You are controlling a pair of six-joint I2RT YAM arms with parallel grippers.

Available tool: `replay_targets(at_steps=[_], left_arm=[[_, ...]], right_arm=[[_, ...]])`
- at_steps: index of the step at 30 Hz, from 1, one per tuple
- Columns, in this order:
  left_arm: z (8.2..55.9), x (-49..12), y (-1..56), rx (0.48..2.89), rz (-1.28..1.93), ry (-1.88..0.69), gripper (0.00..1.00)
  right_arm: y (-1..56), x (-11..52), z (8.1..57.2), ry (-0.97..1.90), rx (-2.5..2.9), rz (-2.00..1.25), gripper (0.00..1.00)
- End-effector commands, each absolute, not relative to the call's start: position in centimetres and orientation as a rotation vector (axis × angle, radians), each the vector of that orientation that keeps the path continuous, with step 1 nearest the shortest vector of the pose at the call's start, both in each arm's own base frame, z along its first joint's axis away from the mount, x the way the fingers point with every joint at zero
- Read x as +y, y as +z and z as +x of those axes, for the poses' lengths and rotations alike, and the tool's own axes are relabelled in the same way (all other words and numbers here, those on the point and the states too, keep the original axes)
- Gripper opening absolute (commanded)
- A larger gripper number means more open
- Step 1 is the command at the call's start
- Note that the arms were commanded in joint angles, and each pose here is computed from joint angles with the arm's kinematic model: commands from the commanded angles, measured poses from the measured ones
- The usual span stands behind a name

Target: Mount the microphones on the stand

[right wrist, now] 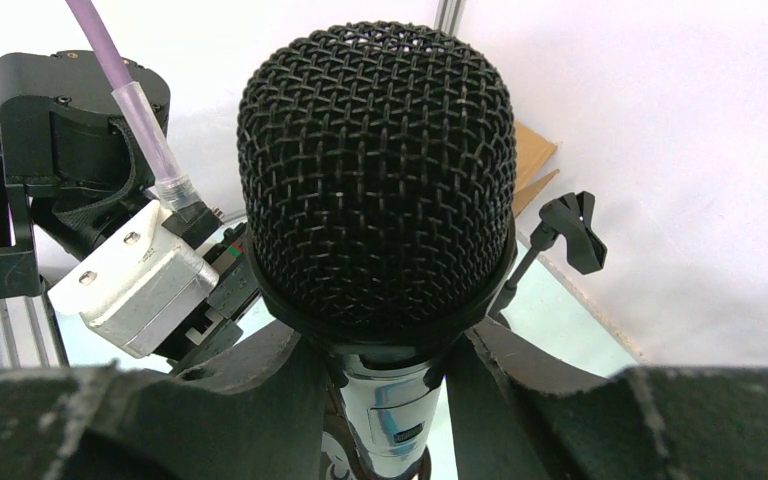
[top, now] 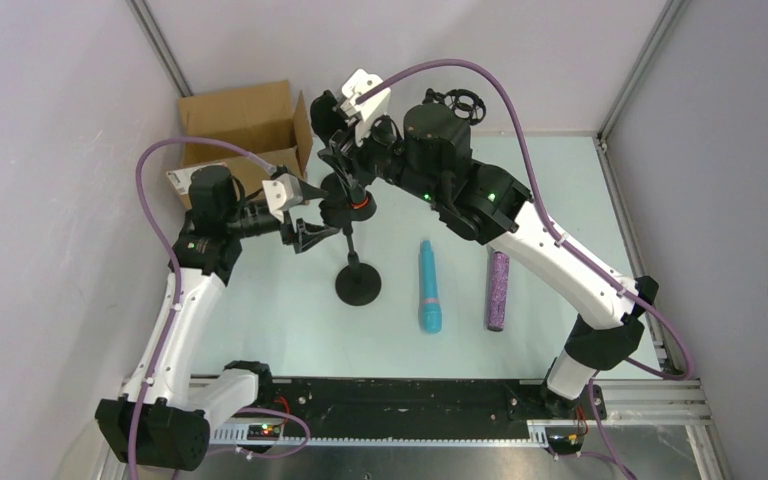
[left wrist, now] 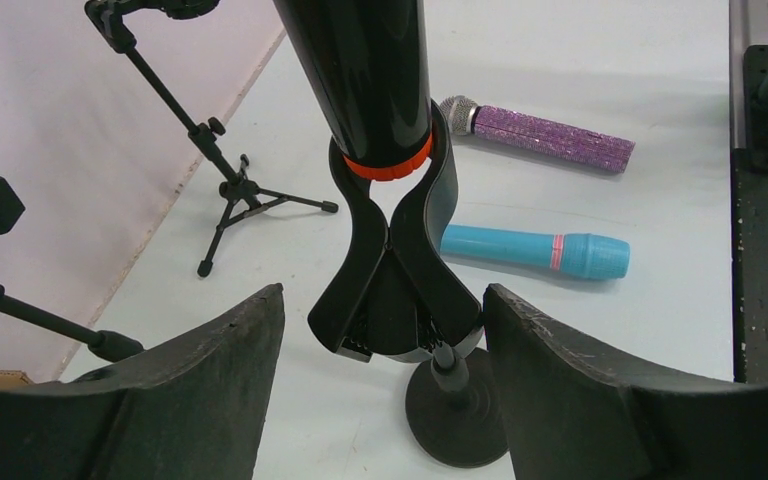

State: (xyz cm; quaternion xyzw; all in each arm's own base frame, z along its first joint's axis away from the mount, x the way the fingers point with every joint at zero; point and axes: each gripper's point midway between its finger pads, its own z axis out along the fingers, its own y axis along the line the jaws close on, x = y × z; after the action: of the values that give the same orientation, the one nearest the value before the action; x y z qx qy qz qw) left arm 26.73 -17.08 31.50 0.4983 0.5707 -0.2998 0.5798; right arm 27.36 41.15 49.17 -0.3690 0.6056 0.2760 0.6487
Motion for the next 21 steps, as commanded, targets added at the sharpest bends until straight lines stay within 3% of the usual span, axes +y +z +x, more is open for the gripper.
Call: replay_targets(at_steps=[1,5,8,12,21], left_arm=[[26.84,-17.12,32.1,1.303,1.174,-0.7,0.76],[26.69,-17.26,31.93,1.302,1.178,-0.721,0.81],[26.83,-17.19,31.55,1.319,1.169,-0.717,0.93],[26.85,-17.1,31.35,1.317,1.174,-0.7,0.95],[26.86,-17.29,31.51,1.298,1.19,-0.712,0.76]], right_arm=[[51.87,40.42,27.07,0.622,1.311,-0.799,0.0],[51.61,40.54,27.16,0.616,1.316,-0.804,0.0],[51.74,40.51,27.15,0.615,1.312,-0.804,0.0],[51.77,40.52,27.17,0.616,1.313,-0.804,0.0],[51.75,40.48,27.03,0.617,1.315,-0.806,0.0]])
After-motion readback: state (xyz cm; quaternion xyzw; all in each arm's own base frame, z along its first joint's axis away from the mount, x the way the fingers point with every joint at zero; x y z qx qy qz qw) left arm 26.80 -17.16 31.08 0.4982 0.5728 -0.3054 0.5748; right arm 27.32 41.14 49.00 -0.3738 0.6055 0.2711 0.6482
